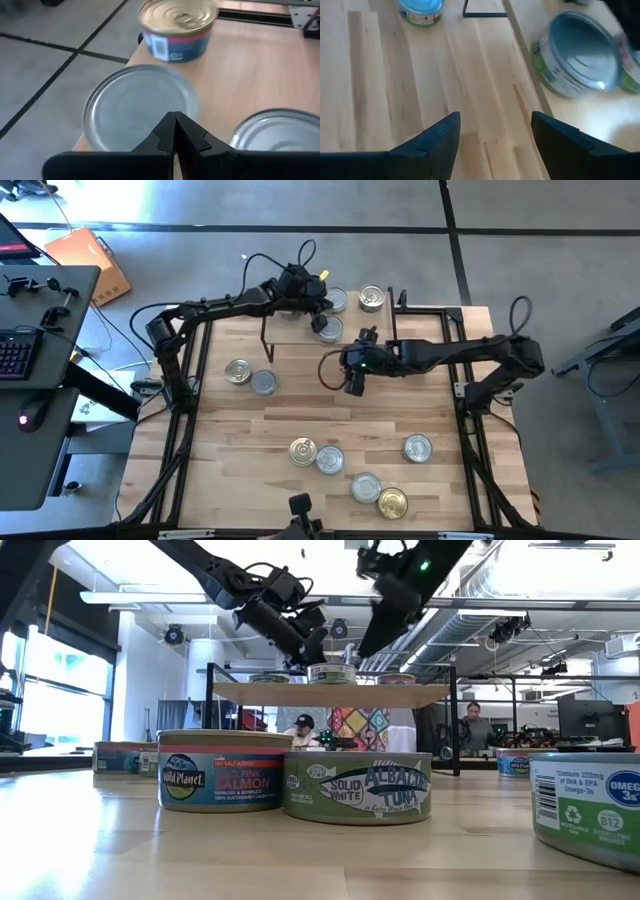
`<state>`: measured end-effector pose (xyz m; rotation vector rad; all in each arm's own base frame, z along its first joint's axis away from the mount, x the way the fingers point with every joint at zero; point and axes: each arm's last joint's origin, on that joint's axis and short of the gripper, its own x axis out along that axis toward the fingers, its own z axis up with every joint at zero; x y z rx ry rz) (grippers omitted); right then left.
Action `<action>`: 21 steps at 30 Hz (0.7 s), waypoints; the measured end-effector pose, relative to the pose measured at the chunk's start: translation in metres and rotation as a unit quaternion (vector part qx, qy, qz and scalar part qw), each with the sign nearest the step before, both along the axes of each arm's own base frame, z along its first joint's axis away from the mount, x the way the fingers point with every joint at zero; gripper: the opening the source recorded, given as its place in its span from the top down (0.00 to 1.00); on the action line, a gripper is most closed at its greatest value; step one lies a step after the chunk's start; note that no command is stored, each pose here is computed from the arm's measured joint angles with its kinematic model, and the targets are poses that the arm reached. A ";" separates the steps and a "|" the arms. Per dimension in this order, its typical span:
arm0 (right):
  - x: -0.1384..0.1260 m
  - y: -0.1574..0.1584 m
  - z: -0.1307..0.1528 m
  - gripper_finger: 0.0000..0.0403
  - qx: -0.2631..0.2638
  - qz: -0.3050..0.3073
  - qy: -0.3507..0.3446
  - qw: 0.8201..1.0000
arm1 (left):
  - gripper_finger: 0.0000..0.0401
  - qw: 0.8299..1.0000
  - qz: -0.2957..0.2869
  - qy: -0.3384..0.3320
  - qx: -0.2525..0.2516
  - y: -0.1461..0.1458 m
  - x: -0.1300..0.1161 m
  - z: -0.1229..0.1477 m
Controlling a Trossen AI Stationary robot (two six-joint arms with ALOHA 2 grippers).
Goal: Stack canned seafood by type on shelf
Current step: Adjust the top light green can on the shelf
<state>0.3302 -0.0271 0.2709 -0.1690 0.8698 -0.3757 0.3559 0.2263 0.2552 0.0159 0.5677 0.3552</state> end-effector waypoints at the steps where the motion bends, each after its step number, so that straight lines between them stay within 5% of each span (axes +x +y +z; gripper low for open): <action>1: 0.005 -0.001 -0.003 0.41 -0.005 0.005 -0.004 1.000 | 1.00 1.000 -0.003 -0.002 0.004 -0.002 0.000 0.003; 11: 0.025 -0.031 -0.010 0.41 -0.028 -0.001 -0.061 0.998 | 1.00 0.999 -0.018 -0.004 0.035 -0.027 -0.026 0.054; 21: 0.011 -0.065 -0.011 0.41 -0.035 -0.096 -0.036 0.994 | 1.00 0.996 -0.005 0.041 0.076 -0.067 -0.054 0.079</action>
